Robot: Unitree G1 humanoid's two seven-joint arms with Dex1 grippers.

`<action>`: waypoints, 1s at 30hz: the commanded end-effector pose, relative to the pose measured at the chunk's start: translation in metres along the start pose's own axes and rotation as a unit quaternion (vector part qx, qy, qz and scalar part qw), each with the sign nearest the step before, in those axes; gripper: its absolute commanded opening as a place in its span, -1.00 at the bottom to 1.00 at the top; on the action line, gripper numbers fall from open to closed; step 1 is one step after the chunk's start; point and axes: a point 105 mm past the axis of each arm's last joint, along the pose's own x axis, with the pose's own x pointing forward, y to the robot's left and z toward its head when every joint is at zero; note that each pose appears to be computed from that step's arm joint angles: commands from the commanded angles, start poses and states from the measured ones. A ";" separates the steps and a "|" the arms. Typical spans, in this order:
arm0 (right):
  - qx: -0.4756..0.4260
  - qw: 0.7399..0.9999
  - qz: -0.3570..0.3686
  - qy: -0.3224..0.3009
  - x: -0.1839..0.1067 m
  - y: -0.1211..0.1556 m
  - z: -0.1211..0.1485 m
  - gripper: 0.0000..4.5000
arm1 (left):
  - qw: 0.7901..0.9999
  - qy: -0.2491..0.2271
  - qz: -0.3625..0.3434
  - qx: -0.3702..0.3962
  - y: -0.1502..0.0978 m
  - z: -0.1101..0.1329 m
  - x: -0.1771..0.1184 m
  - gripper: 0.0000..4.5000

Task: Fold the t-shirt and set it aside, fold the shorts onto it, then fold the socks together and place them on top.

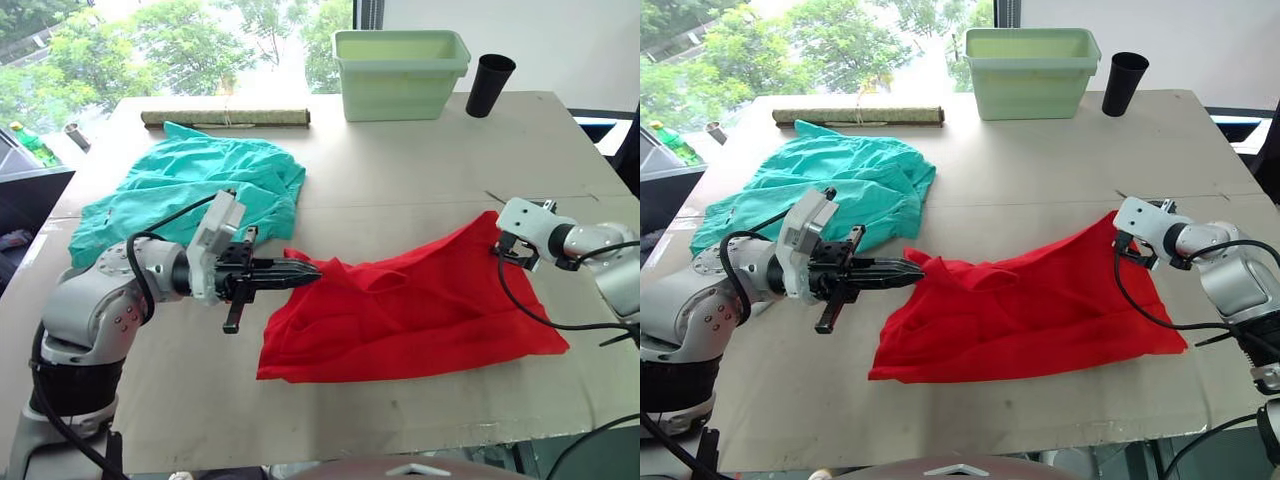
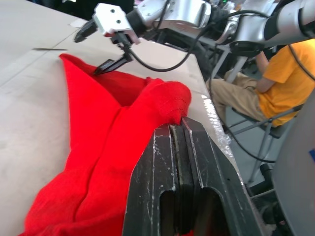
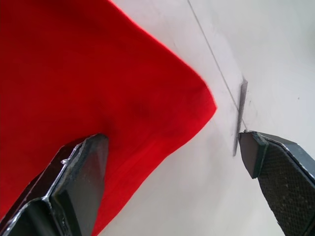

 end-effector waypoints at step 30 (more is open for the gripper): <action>-0.071 0.997 0.024 0.006 -0.029 -0.011 -0.004 -0.94 | 0.996 0.017 0.073 0.040 0.023 -0.009 -0.016 -1.00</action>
